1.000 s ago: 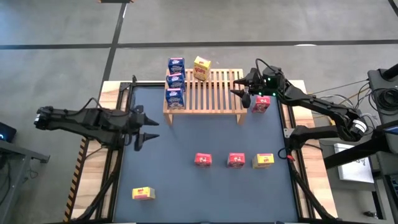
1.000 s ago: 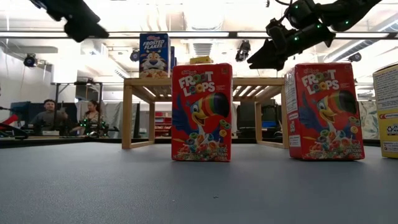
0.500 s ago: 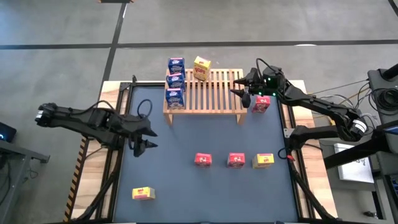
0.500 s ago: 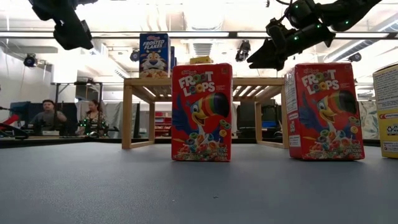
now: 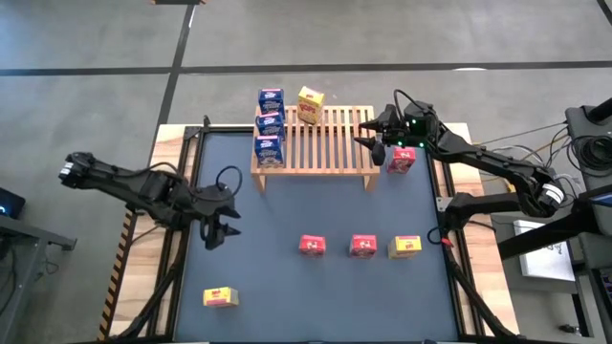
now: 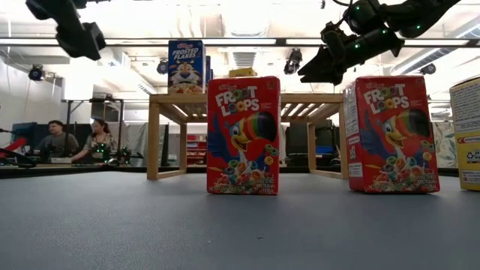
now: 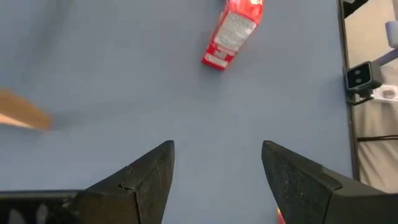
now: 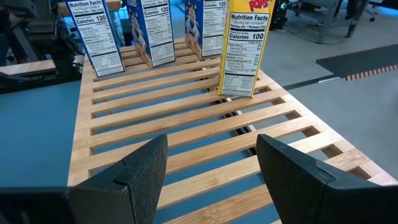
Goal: Stack cereal on shelf
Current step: Put the bottom yellow cereal box on the shelf aligned with the other yellow cereal box
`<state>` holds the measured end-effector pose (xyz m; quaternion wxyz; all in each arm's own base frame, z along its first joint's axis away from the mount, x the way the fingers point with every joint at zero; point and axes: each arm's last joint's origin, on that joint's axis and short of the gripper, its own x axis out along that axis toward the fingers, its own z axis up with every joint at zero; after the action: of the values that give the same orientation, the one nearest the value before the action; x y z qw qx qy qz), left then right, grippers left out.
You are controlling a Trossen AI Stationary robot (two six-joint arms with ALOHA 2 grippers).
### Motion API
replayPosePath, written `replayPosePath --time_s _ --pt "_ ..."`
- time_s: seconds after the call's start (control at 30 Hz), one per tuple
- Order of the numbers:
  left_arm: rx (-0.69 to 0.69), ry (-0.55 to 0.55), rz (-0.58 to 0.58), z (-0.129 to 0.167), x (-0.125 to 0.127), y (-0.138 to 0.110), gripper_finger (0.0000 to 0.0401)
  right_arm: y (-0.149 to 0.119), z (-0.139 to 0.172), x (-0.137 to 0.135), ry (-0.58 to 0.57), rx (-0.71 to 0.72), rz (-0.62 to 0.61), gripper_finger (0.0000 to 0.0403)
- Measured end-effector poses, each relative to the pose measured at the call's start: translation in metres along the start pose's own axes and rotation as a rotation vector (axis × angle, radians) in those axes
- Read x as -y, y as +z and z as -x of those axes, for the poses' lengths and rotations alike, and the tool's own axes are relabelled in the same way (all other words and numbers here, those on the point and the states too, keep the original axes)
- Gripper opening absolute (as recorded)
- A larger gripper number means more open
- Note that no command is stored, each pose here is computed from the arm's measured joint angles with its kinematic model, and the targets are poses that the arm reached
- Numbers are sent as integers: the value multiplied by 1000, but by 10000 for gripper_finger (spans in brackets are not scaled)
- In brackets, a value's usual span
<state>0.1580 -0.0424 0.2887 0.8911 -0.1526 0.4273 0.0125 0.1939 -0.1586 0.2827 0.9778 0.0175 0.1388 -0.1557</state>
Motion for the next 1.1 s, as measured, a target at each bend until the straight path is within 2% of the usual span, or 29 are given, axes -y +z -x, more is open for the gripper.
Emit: replayPosePath --time_s 0.13,0.43,0.8,1.1 --pt "-34 -33 33 0 10 -8 226 0 0 0 0 -1 0 235" --pt "-37 -49 20 2 39 -21 226 0 0 0 0 0 -7 235" --pt "-78 10 -7 6 63 -10 226 0 0 0 5 0 -34 235" --pt "-183 25 1 -4 81 -12 226 0 -1 -3 17 0 -25 235"
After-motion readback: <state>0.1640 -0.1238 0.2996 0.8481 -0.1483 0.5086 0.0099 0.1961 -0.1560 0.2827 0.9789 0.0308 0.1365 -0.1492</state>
